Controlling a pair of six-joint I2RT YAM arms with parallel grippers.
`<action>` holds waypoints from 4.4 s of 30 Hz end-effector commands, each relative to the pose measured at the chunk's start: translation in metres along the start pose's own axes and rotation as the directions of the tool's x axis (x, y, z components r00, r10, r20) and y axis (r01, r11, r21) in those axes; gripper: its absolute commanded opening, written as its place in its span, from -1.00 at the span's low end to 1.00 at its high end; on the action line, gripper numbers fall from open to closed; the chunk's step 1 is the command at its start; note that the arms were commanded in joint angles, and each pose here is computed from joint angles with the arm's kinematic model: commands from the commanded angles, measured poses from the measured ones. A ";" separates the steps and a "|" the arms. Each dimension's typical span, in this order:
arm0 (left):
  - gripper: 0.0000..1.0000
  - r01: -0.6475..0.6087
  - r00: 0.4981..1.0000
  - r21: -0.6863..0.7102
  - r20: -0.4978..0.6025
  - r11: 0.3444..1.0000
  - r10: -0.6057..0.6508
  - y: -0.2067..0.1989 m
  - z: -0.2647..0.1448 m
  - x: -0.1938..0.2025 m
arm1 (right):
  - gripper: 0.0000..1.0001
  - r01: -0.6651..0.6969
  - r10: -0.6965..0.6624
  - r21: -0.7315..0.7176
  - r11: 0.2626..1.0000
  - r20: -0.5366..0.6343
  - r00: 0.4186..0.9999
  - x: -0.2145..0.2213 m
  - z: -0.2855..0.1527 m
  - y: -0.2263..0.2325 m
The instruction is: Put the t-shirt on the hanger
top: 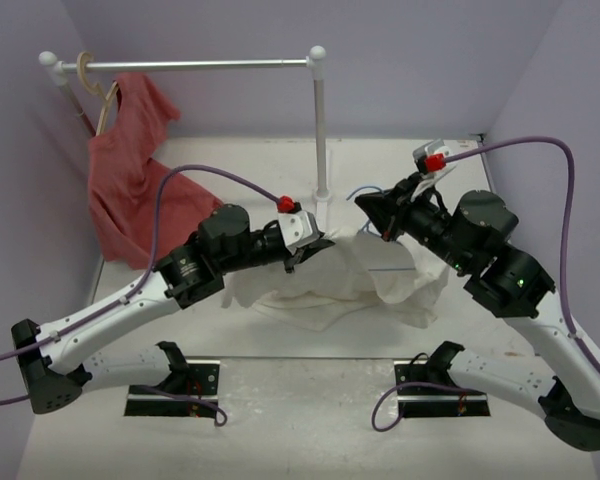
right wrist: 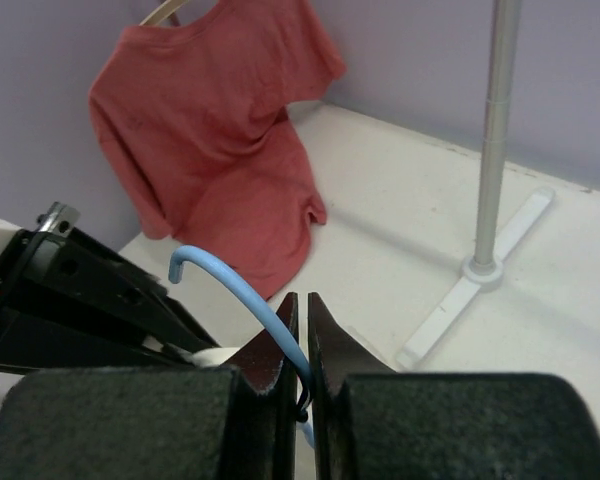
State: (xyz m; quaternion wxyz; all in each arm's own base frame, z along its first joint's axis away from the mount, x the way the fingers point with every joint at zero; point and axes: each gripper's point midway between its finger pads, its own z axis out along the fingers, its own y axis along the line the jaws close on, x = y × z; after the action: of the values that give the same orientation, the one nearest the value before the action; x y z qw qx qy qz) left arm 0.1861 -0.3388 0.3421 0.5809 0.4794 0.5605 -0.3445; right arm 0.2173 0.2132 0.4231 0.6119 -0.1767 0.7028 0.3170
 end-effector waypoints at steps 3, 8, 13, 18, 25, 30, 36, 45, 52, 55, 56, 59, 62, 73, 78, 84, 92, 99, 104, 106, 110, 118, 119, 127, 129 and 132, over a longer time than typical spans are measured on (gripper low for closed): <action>0.19 0.075 0.996 -0.271 0.070 0.960 -0.058 0.029 -0.068 -0.004 | -1.00 -0.028 -0.001 0.130 0.991 0.213 0.977 -0.057 -0.036 -0.022; 0.52 0.094 0.995 -0.282 0.039 0.955 -0.086 0.025 -0.075 0.015 | -1.00 -0.034 0.011 0.109 0.993 0.202 0.979 -0.056 -0.032 -0.018; 1.00 0.113 0.992 -0.486 0.005 0.866 -0.127 0.060 -0.088 0.026 | -1.00 -0.014 0.008 0.028 1.000 0.195 0.981 -0.059 -0.036 -0.003; 1.00 0.105 0.993 -0.580 0.023 0.807 -0.113 0.076 -0.102 0.024 | -1.00 0.026 -0.023 -0.018 0.999 0.182 0.983 -0.065 -0.059 0.006; 1.00 0.055 0.998 -0.549 0.060 0.834 -0.026 0.073 -0.104 0.008 | -1.00 0.074 -0.058 -0.091 0.993 0.163 0.985 -0.069 -0.091 0.020; 1.00 0.023 0.990 -0.413 0.135 0.911 0.037 0.047 -0.102 -0.011 | -1.00 0.097 -0.073 -0.149 0.984 0.162 0.984 -0.071 -0.110 0.030; 1.00 -0.009 0.963 -0.262 0.258 0.965 0.079 0.020 -0.096 -0.042 | -1.00 0.111 -0.074 -0.271 0.956 0.145 0.987 -0.068 -0.122 0.052; -0.03 -0.018 0.993 -0.053 0.115 0.998 0.024 -0.007 -0.061 -0.016 | -1.00 0.099 -0.062 -0.194 0.976 0.189 0.980 -0.082 -0.132 0.040; 0.51 -0.011 0.989 -0.035 0.146 0.999 0.016 -0.017 -0.076 -0.012 | -1.00 0.089 -0.062 -0.129 0.988 0.197 0.978 -0.088 -0.130 0.029; -0.17 -0.018 0.989 -0.039 0.148 0.999 0.023 -0.018 -0.081 -0.013 | -1.00 0.090 -0.060 -0.139 0.986 0.208 0.976 -0.091 -0.133 0.031; -0.46 -0.020 0.988 -0.046 0.151 0.999 0.027 -0.017 -0.082 -0.014 | -1.00 0.090 -0.059 -0.144 0.985 0.211 0.976 -0.092 -0.135 0.032; -0.90 -0.014 0.987 -0.081 0.161 0.997 0.027 -0.010 -0.082 -0.018 | -1.00 0.091 -0.052 -0.190 0.978 0.203 0.978 -0.092 -0.135 0.041; -1.00 -0.016 0.985 -0.078 0.172 0.997 0.029 -0.009 -0.076 -0.022 | -1.00 0.092 -0.050 -0.212 0.973 0.197 0.979 -0.091 -0.133 0.045; -1.00 0.209 0.978 -0.679 0.131 0.704 -0.163 0.094 -0.119 0.011 | -1.00 -0.025 -0.003 0.107 0.994 0.253 0.968 -0.103 -0.133 -0.012; -1.00 0.281 0.958 -0.788 0.195 0.548 -0.211 0.112 -0.148 0.026 | -1.00 -0.037 -0.021 0.214 0.976 0.261 0.965 -0.105 -0.131 -0.031; -1.00 0.292 0.952 -0.816 0.200 0.499 -0.231 0.117 -0.156 0.034 | -1.00 -0.038 -0.024 0.230 0.972 0.263 0.964 -0.103 -0.134 -0.035; 0.14 0.285 0.957 -0.590 0.215 0.756 -0.194 0.086 -0.108 0.002 | -1.00 0.026 -0.035 0.049 0.998 0.190 0.981 -0.090 -0.108 -0.001; 1.00 0.224 0.951 -0.496 0.299 0.839 -0.077 0.074 -0.126 -0.069 | -1.00 0.034 -0.041 0.070 0.997 0.099 0.994 -0.069 -0.072 -0.006; 1.00 0.074 0.958 -0.299 0.285 0.952 0.015 0.046 -0.102 -0.108 | -1.00 -0.002 -0.001 0.039 0.999 0.070 0.998 -0.061 -0.047 0.001; 1.00 -0.001 0.979 -0.116 0.203 0.993 0.024 0.023 -0.070 -0.104 | -1.00 0.001 0.000 -0.015 1.000 0.060 0.998 -0.060 -0.038 0.011; 1.00 -0.123 0.989 0.161 0.107 0.979 0.107 -0.015 -0.040 -0.089 | -1.00 0.057 -0.051 -0.155 0.986 0.044 0.998 -0.056 -0.036 0.034; 0.66 -0.144 0.989 0.402 0.079 0.904 0.123 -0.046 -0.020 -0.072 | -1.00 0.107 -0.095 -0.308 0.945 0.052 0.994 -0.047 -0.045 0.058; 0.52 -0.135 0.991 0.427 0.072 0.894 0.115 -0.050 -0.018 -0.069 | -1.00 0.106 -0.094 -0.309 0.945 0.051 0.994 -0.047 -0.046 0.058; -0.84 -0.054 0.997 0.447 -0.017 0.893 0.069 -0.048 0.001 -0.048 | -1.00 0.102 -0.086 -0.369 0.924 0.060 0.994 -0.048 -0.052 0.069; -1.00 -0.056 0.997 0.428 -0.023 0.902 0.073 -0.044 0.002 -0.047 | -1.00 0.101 -0.088 -0.362 0.927 0.053 0.995 -0.045 -0.050 0.067; -1.00 -0.097 0.993 0.344 -0.024 0.934 0.113 -0.030 0.001 -0.047 | -0.87 0.095 -0.089 -0.356 0.930 0.033 0.996 -0.036 -0.050 0.064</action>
State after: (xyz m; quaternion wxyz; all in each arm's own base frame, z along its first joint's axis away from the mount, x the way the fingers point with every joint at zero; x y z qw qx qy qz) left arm 0.1457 -0.3632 0.3635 0.4556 0.6170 0.4831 -0.4223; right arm 0.1527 0.2197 0.4617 0.5723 -0.3063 0.6511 0.3934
